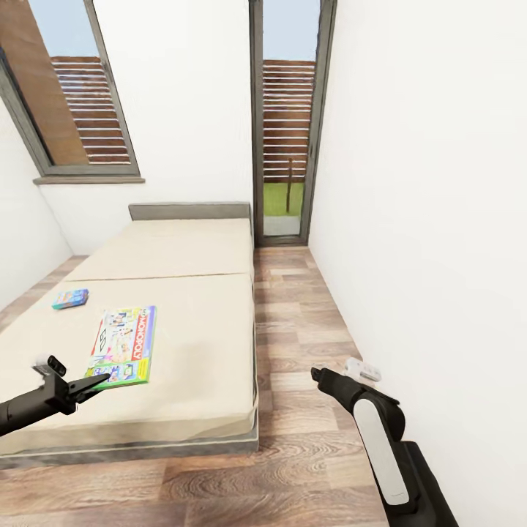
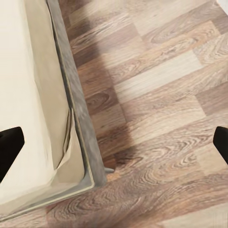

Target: Put all the toys in the child's room - the three board games (two on the bed and one on the table), the two jigsaw puzzles on the table, and the tennis ball on the table - inside the toy box on the table in the child's room.

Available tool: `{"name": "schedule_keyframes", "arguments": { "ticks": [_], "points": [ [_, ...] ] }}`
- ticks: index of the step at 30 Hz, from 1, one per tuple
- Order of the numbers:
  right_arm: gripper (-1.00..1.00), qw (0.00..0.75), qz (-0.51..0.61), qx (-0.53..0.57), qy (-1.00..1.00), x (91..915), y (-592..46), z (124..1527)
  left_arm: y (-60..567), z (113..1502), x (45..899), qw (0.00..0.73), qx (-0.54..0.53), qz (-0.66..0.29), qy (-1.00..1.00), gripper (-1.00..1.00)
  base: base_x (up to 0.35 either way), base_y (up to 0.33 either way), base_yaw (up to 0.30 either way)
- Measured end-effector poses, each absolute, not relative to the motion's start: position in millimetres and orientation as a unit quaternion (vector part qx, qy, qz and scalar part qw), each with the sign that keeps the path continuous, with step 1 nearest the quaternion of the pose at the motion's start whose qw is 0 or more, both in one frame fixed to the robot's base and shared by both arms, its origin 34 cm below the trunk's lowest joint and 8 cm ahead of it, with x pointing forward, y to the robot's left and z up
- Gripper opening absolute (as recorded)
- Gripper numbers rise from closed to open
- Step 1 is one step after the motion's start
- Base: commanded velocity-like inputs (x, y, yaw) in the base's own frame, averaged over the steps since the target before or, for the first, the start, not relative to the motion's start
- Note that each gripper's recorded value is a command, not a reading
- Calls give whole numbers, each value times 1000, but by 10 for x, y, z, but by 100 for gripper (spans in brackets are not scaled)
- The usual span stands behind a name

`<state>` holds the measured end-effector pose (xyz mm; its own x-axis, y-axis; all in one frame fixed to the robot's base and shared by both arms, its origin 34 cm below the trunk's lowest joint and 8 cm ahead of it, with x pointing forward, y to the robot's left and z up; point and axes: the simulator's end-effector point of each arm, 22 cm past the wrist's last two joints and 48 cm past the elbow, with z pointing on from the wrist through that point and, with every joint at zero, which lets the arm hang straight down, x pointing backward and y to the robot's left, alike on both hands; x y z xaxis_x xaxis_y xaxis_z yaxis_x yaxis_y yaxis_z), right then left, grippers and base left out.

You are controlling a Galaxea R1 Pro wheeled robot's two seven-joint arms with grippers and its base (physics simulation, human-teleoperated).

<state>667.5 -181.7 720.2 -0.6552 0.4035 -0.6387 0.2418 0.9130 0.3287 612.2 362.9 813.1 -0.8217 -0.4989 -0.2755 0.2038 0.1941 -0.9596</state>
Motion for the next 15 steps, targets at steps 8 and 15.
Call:
{"name": "schedule_keyframes", "arguments": {
  "ticks": [8,15],
  "points": [
    [100,383,113,151,904,6683,-1633,7444,3629,8342,6130,285,-99,-627,718,-100,0,0,147],
    [100,388,114,148,903,6695,-1611,7630,3629,8520,6136,289,-95,-628,717,-100,0,0,156]
  ]
}}
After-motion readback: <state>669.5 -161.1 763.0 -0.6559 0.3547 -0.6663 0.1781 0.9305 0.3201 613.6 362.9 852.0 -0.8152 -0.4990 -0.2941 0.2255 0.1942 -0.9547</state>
